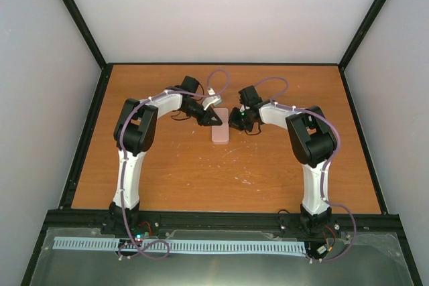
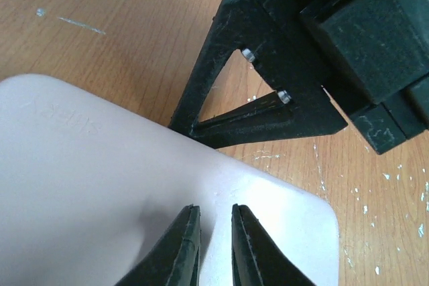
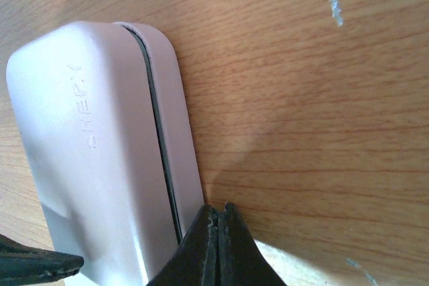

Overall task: Organize the sunglasses
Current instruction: Close the sunglasses case at the center of the board, then reset both arms

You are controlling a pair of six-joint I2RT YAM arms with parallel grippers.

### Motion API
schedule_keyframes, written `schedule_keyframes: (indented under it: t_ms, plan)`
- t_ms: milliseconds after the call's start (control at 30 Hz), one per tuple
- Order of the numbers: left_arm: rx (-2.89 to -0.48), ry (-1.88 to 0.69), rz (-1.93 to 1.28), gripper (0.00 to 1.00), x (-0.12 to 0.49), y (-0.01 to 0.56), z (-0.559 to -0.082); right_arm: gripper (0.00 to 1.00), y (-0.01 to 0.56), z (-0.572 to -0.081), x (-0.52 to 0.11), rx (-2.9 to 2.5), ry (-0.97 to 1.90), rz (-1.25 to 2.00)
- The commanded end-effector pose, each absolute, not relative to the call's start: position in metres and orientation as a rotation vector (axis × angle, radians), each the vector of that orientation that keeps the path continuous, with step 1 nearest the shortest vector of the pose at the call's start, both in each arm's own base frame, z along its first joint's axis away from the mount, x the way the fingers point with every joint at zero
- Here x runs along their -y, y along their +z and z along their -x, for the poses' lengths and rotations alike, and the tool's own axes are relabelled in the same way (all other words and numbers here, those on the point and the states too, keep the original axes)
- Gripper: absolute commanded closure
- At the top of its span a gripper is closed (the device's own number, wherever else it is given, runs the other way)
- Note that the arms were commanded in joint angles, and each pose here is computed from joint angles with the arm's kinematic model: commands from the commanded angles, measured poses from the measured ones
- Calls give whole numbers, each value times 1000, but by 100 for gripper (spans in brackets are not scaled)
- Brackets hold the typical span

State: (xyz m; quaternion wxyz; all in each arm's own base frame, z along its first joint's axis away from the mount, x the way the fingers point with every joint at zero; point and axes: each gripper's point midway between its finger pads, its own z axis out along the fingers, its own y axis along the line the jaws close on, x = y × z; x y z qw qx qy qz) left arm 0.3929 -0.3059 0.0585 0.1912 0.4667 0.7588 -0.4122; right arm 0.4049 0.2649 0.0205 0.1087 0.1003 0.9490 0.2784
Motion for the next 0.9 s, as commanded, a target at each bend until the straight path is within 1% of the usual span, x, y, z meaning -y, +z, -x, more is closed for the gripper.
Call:
schedule_keyframes:
  t_ms: [0, 33, 67, 133, 167, 233, 267, 300, 333, 367, 400, 433, 467, 567, 633, 700, 767, 867]
  plan:
    - [-2085, -1141, -1328, 85, 311, 74, -395, 97, 20, -401, -257, -2799, 746, -293]
    - [-2046, -1106, -1320, 84, 309, 93, -402, 97, 27, -404, -251, -2783, 719, -296]
    - [-2023, -1083, -1301, 81, 307, 107, -408, 97, 36, -408, -244, -2760, 689, -295]
    - [-1979, -1047, -1251, 74, 299, 140, -424, 97, 57, -415, -225, -2710, 612, -291]
    - [-1958, -1029, -1223, 69, 293, 157, -433, 95, 67, -419, -213, -2688, 565, -298]
    - [-1907, -977, -1163, 44, 277, 190, -449, 88, 88, -424, -186, -2641, 493, -313]
    - [-1889, -946, -1132, 31, 268, 204, -456, 81, 97, -425, -174, -2619, 470, -319]
    - [-1876, -915, -1097, 9, 258, 218, -461, 71, 109, -426, -160, -2591, 454, -326]
    - [-1861, -880, -1062, 1, 249, 232, -467, 63, 117, -427, -149, -2569, 446, -331]
    - [-1857, -843, -1019, 1, 238, 245, -472, 51, 123, -428, -136, -2553, 436, -329]
    - [-1862, -801, -969, 0, 227, 254, -476, 34, 130, -429, -125, -2531, 435, -327]
    - [-1869, -756, -916, 0, 215, 261, -479, 8, 137, -431, -113, -2505, 437, -329]
    - [-1882, -695, -843, 1, 200, 269, -485, 1, 145, -432, -106, -2481, 440, -308]
    - [-1940, -545, -595, 0, 152, 278, -492, 0, 161, -431, -90, -2429, 393, -246]
    - [-1979, -483, -463, 1, 120, 271, -490, 0, 165, -430, -84, -2420, 352, -217]
    - [-1993, -406, -342, 1, 86, 265, -479, 0, 165, -430, -82, -2418, 332, -212]
    - [-1950, -329, -253, 1, 61, 264, -465, 0, 161, -430, -82, -2427, 337, -218]
    - [-1870, -176, -227, 1, 40, 259, -439, 0, 154, -431, -83, -2448, 348, -259]
